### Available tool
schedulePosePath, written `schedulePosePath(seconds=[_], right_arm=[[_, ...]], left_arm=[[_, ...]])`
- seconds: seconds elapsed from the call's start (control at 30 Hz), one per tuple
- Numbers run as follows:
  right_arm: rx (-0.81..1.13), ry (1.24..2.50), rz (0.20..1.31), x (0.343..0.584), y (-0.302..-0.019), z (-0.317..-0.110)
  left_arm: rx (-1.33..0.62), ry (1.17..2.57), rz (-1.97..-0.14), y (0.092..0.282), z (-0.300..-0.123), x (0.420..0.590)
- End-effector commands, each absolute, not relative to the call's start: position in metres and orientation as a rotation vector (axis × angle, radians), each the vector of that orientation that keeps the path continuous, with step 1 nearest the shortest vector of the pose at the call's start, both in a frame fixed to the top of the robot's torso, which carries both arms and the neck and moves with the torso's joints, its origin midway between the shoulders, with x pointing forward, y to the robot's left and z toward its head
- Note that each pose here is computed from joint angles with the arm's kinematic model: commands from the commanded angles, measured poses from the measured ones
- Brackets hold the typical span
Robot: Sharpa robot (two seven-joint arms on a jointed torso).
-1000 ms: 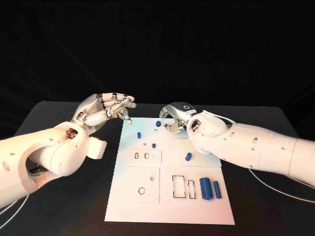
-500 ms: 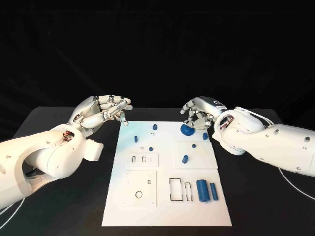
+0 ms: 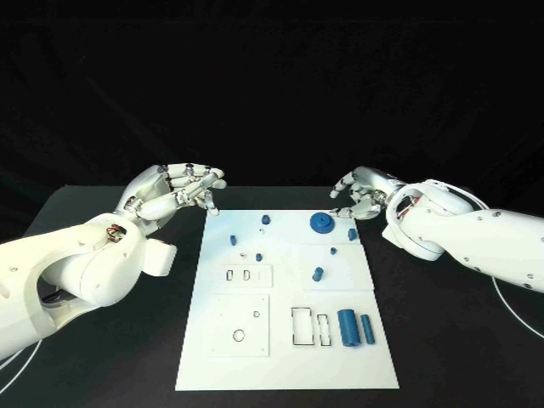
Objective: Assemble the parts on the task board
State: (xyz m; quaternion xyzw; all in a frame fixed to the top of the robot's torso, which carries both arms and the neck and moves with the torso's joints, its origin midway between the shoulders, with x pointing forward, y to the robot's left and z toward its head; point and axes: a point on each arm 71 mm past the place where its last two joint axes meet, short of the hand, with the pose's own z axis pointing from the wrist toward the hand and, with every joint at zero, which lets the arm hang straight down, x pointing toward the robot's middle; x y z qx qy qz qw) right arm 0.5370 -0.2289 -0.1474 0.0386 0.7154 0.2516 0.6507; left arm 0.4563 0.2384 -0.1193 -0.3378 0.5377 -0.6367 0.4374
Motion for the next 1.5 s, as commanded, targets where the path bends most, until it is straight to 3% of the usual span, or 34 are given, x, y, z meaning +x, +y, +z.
schedulePosePath(seconds=[0.03,1.5], right_arm=[[0.120,1.712,0.573,0.538,-0.228,-0.156],[0.092,1.763,0.511,0.549,-0.209,-0.184]], left_arm=[[-0.824,1.336,-1.609,0.237,-0.118,0.456],[-0.820,1.340,-1.613,0.236,-0.118,0.457]])
